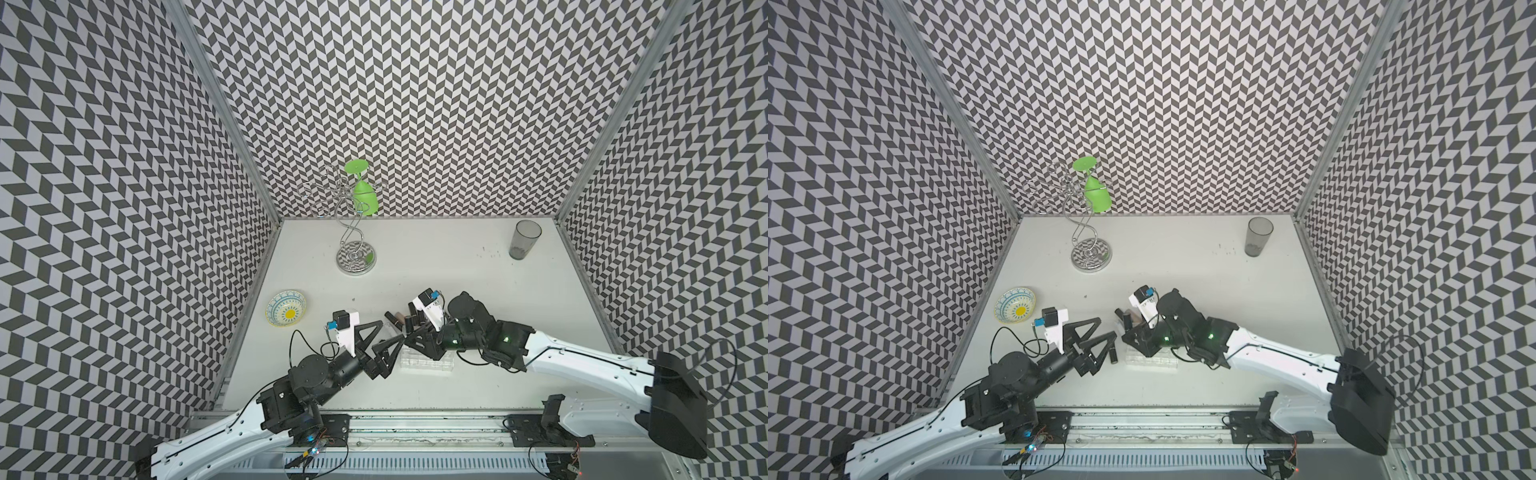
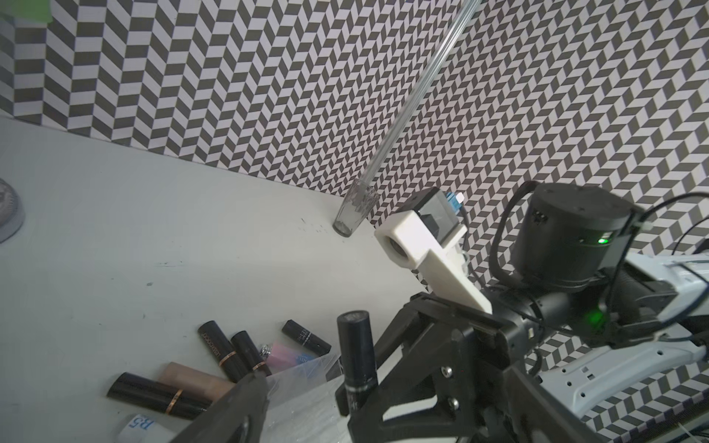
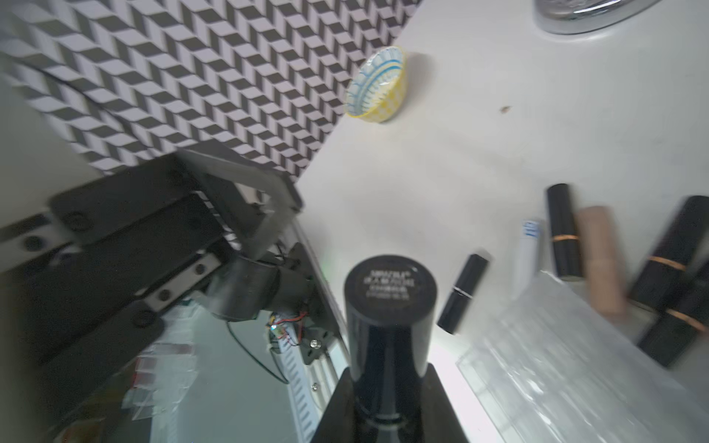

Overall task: Arrange the lipsticks in the organizer
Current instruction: Pick up the lipstick at the center of the board, then adjust the lipstick.

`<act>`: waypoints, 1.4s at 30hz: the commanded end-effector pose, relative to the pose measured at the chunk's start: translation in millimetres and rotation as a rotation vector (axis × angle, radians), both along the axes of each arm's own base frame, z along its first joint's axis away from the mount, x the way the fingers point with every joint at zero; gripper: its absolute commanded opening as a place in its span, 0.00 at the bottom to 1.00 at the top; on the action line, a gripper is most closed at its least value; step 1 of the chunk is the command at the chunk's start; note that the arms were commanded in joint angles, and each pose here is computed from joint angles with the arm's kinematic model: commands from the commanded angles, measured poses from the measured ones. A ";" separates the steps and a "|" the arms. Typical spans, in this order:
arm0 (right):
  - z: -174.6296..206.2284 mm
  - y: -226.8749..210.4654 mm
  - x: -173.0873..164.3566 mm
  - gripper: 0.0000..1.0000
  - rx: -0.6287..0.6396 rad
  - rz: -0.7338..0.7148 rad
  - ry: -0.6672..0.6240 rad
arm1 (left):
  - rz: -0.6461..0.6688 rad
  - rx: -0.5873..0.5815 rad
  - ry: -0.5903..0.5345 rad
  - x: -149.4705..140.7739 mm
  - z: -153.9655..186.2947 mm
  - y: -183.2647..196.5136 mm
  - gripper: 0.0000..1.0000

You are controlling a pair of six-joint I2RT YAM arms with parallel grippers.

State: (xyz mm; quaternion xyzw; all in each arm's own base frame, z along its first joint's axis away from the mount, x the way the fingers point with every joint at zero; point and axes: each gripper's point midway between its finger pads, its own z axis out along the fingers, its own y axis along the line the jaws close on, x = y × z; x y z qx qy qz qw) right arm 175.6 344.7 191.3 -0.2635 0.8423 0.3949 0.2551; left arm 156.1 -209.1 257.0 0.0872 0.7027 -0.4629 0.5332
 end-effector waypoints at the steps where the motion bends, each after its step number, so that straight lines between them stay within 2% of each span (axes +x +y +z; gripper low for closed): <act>1: -23.6 -60.3 4.7 0.18 -0.365 -0.115 0.027 | 0.016 0.150 0.039 4.3 -15.3 -2.4 1.00; 3: -22.1 -68.0 -7.4 0.18 -0.461 -0.070 0.098 | -0.048 0.267 0.055 3.2 -29.1 -21.9 1.00; 6: -25.3 -71.7 -26.8 0.18 -0.486 0.011 0.166 | -0.143 0.437 0.027 -5.5 -45.0 -50.8 1.00; 10: -28.4 -74.6 -55.0 0.18 -0.475 0.133 0.260 | -0.089 0.656 -0.095 -16.4 -40.3 -62.9 1.00; 14: -25.6 -79.9 -72.2 0.19 -0.460 0.212 0.320 | -0.094 0.838 -0.189 -36.1 -45.1 -66.8 1.00; 17: -20.0 -78.2 -82.7 0.19 -0.411 0.299 0.352 | -0.203 0.874 -0.271 -58.8 -42.8 -86.9 1.00; 21: -15.1 -90.8 -83.5 0.19 -0.341 0.320 0.435 | -0.185 0.988 -0.437 -76.2 -23.8 -92.6 0.99; 24: -3.5 -84.6 -91.7 0.18 -0.277 0.368 0.459 | -0.281 1.002 -0.502 -89.7 -8.8 -100.9 1.00; 26: -1.1 -84.9 -91.1 0.18 -0.273 0.366 0.445 | -0.275 1.047 -0.518 -89.6 0.5 -96.5 1.00; 28: 1.9 -84.8 -95.3 0.18 -0.249 0.378 0.450 | -0.271 1.135 -0.562 -85.6 3.4 -89.8 1.00; 31: 10.9 -84.7 -105.5 0.18 -0.187 0.409 0.463 | -0.361 1.305 -0.718 -90.5 -16.2 -88.8 1.00; 33: 14.7 -82.9 -108.0 0.18 -0.145 0.429 0.442 | -0.328 1.433 -0.816 -83.0 -27.9 -84.0 1.00; 36: 17.2 -84.3 -116.1 0.18 -0.107 0.451 0.456 | -0.292 1.552 -0.960 -77.1 -34.3 -85.3 1.00; 40: 15.0 -84.6 -118.9 0.18 -0.095 0.460 0.464 | -0.240 1.566 -1.054 -76.0 -30.3 -98.2 1.00; 42: 10.5 -84.5 -119.8 0.18 -0.097 0.464 0.475 | -0.239 1.525 -1.111 -79.7 -27.3 -107.2 0.99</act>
